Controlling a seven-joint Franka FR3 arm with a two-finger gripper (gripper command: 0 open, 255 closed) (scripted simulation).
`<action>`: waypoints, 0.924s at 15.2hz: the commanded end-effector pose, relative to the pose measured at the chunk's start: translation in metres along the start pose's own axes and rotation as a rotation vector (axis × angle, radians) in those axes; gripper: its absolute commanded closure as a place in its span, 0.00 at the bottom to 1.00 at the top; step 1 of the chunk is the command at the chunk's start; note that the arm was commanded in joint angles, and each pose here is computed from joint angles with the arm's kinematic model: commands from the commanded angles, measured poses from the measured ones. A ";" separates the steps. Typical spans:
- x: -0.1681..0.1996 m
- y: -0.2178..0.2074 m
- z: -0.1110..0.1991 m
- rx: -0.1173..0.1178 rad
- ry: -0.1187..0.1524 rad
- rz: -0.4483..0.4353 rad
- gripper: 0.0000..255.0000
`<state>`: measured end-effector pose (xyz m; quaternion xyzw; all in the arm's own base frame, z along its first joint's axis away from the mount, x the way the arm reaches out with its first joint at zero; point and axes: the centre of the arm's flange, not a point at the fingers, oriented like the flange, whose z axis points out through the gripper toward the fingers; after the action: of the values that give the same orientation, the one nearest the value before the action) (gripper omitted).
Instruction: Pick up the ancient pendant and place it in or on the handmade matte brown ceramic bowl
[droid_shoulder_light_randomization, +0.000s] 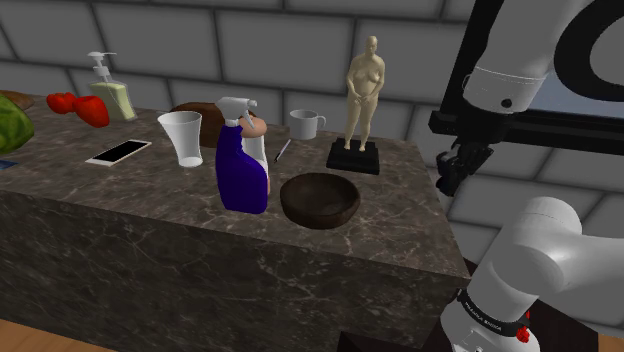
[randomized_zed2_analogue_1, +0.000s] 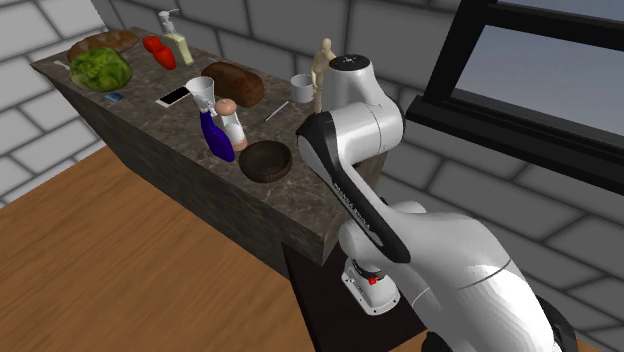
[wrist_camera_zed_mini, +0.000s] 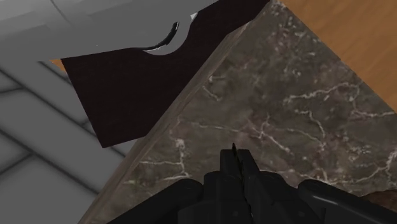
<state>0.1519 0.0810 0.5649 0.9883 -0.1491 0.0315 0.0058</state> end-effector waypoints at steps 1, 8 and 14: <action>0.000 0.001 -0.011 0.000 0.000 0.000 1.00; 0.018 -0.020 -0.035 0.000 0.000 0.000 1.00; 0.067 -0.082 -0.031 0.000 0.000 0.000 1.00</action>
<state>0.2264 0.1330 0.5991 0.9883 -0.1493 0.0312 0.0066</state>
